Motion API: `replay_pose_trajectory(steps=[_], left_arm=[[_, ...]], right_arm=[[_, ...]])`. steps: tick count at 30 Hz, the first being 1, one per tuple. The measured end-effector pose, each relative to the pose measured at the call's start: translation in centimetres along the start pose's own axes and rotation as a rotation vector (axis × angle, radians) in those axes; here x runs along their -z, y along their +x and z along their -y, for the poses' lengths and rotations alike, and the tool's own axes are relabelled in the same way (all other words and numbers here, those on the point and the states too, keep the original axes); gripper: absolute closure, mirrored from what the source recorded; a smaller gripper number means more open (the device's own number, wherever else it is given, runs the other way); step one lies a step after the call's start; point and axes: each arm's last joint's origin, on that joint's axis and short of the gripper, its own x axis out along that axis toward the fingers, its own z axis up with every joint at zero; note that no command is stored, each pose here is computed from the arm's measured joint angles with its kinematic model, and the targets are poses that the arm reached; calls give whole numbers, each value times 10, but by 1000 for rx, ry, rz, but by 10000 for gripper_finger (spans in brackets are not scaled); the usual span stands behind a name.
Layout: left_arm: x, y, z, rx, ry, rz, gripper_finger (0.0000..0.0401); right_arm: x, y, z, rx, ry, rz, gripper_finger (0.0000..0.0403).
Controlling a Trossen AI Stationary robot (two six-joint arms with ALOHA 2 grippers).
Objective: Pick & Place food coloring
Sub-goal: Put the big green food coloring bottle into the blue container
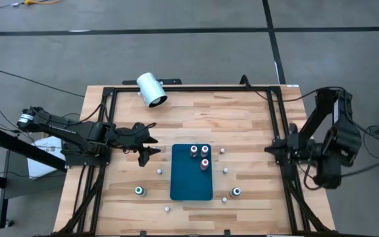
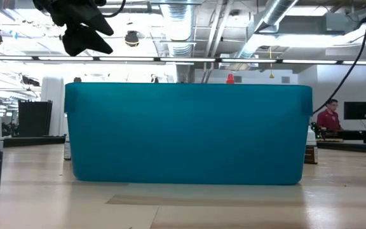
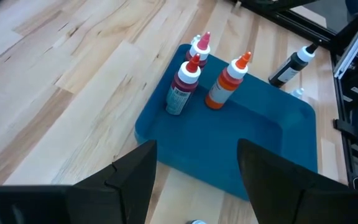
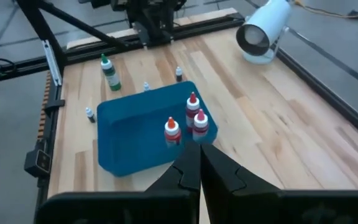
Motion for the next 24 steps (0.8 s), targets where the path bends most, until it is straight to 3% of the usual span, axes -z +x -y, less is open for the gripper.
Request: replay_pose_trajectory(steps=[8, 24], left_arm=[[0, 0, 0, -3, -32, 2, 188], [-1, 0, -1, -41, -70, 28, 188]], right_arm=[[21, 16, 13, -106, 32, 67, 403], [61, 64, -9, -258, 59, 104, 403]])
